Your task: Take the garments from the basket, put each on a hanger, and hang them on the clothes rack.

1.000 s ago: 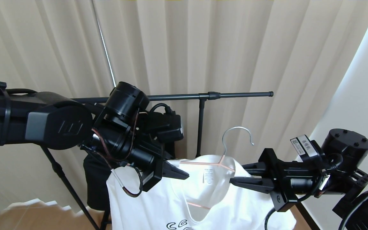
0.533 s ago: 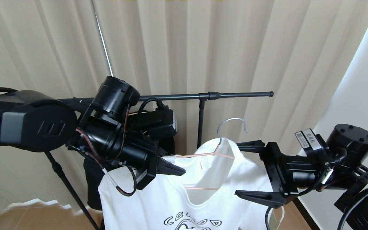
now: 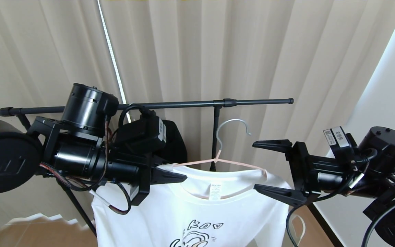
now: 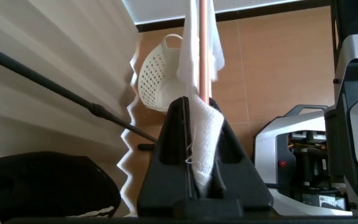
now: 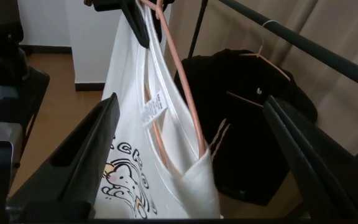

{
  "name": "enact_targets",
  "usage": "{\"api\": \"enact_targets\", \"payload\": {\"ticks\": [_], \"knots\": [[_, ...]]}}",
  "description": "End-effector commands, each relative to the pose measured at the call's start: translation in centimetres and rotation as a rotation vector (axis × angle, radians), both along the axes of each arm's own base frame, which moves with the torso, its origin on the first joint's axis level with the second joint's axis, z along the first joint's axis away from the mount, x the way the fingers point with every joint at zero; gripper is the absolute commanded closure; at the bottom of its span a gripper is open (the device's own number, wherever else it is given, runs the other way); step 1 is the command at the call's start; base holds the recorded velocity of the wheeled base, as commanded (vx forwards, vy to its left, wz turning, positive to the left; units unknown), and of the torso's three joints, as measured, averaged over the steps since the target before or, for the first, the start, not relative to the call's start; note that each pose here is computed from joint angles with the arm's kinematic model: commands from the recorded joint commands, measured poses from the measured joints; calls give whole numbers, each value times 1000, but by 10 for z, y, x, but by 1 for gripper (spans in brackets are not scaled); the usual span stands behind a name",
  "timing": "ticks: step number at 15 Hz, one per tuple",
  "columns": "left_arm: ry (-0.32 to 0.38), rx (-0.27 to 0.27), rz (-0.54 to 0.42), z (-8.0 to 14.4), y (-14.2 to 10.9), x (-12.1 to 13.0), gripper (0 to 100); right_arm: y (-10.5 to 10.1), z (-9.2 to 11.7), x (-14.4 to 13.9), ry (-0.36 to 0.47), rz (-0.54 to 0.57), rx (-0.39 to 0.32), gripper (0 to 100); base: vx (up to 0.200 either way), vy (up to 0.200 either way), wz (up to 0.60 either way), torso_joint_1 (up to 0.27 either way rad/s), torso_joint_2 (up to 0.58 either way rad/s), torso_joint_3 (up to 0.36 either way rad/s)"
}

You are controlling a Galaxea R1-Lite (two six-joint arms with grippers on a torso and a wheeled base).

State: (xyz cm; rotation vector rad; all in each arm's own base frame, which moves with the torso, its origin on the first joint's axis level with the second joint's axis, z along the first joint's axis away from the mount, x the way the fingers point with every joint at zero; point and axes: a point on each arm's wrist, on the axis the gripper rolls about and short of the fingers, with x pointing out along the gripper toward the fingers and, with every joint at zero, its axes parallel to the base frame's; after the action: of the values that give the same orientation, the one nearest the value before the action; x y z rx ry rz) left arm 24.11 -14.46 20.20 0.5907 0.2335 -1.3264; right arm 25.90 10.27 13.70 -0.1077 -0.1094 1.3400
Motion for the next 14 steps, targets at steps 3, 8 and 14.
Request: {"api": "enact_targets", "payload": {"ticks": [3, 8, 14], "knots": [[-23, -11, 31, 6, 15, -12, 100, -4, 5, 5, -18, -69, 8, 0, 0, 0, 0, 0, 0, 0], [-63, -32, 132, 17, 45, -19, 100, -22, 12, 16, -51, -147, 17, 0, 0, 0, 0, 0, 0, 0], [-69, -60, 224, 23, 63, -16, 100, -22, 5, 26, -75, -268, 1, 0, 0, 0, 0, 0, 0, 0]]}}
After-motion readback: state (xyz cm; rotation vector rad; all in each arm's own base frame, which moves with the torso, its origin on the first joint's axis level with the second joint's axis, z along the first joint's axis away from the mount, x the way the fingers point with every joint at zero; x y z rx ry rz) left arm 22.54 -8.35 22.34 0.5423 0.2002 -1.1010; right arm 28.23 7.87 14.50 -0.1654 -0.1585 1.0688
